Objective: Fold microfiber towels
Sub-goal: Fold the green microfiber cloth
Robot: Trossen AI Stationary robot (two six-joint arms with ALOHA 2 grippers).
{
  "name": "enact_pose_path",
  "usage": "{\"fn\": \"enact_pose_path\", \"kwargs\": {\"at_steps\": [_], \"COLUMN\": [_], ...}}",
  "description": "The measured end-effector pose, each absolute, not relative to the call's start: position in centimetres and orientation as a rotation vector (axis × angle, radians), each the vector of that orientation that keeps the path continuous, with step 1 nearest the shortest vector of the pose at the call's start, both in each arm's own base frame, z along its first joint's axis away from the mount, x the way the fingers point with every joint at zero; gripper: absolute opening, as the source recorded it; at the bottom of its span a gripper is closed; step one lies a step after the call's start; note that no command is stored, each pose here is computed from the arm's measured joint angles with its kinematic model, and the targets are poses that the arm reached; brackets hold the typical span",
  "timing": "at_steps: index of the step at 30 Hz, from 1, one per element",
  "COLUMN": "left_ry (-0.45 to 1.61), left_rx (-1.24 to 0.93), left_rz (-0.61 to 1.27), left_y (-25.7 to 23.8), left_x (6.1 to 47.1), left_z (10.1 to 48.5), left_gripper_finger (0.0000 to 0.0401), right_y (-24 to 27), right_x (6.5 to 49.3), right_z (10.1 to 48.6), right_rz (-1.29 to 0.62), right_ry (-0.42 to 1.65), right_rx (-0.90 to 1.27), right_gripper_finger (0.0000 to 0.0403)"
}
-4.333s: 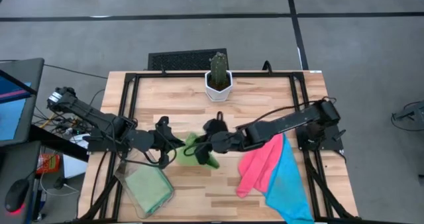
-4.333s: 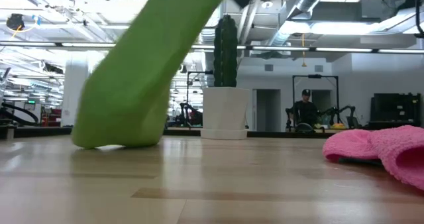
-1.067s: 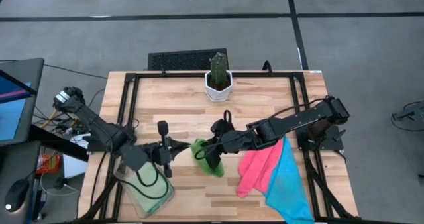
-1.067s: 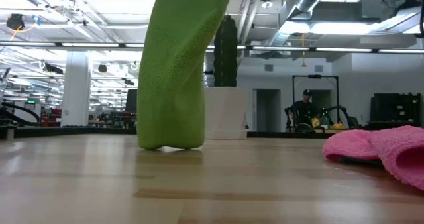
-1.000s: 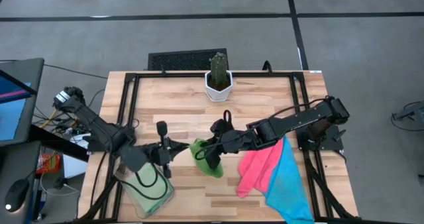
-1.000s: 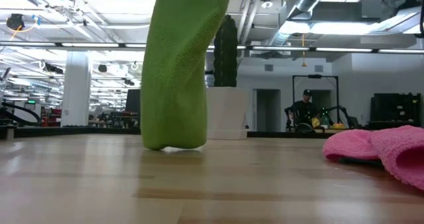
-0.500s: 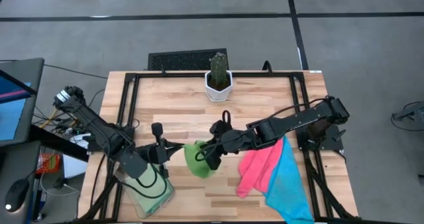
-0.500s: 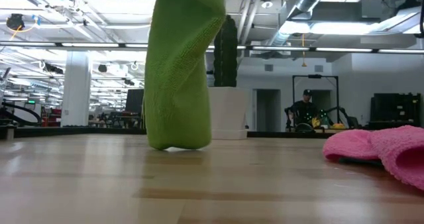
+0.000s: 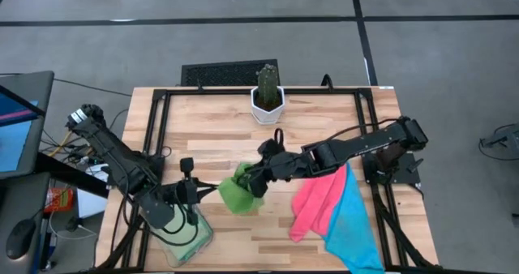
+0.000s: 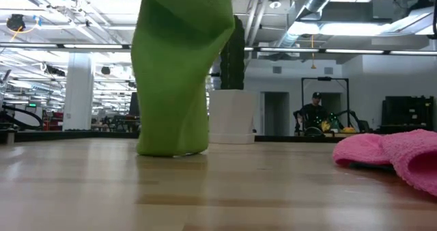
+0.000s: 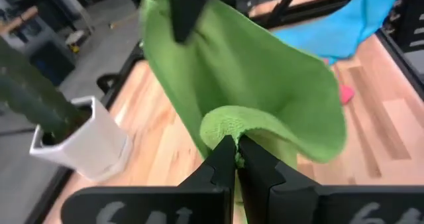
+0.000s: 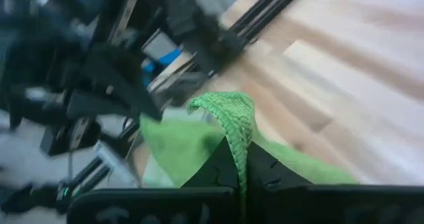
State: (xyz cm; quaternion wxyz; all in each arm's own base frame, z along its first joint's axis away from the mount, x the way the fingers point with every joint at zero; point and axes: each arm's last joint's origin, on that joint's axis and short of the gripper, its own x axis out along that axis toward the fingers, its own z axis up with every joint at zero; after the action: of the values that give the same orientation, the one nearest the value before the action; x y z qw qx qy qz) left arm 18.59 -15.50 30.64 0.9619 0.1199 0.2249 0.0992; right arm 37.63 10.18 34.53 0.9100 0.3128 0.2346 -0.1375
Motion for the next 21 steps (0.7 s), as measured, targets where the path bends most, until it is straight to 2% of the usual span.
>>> {"fn": "enact_pose_path", "kwargs": {"at_steps": [4, 11, 16, 21], "left_ry": [0.524, 0.671, 0.773, 0.823], "left_rx": [0.25, 0.392, 0.425, 0.314], "left_rz": [0.261, 0.537, 0.677, 0.692], "left_y": [-14.7, -9.4, -5.9, -5.1], "left_x": [17.8, 16.9, 16.4, 16.0], "left_z": [31.8, 36.3, 38.1, 38.1], "left_gripper_finger": [0.0, 0.0, 0.0, 0.0], "right_y": [8.0, 2.9, 1.0, 2.3], "right_x": [36.6, 32.7, 30.9, 29.7], "right_z": [35.2, 37.6, 39.7, 39.0], "right_rz": [-0.423, -0.727, -0.784, -0.823], "right_ry": [0.467, 0.429, 0.322, 0.41], "right_rx": [0.65, 0.674, 0.686, 0.675], "right_gripper_finger": [0.0018, 0.0028, 0.0019, 0.0024]}}
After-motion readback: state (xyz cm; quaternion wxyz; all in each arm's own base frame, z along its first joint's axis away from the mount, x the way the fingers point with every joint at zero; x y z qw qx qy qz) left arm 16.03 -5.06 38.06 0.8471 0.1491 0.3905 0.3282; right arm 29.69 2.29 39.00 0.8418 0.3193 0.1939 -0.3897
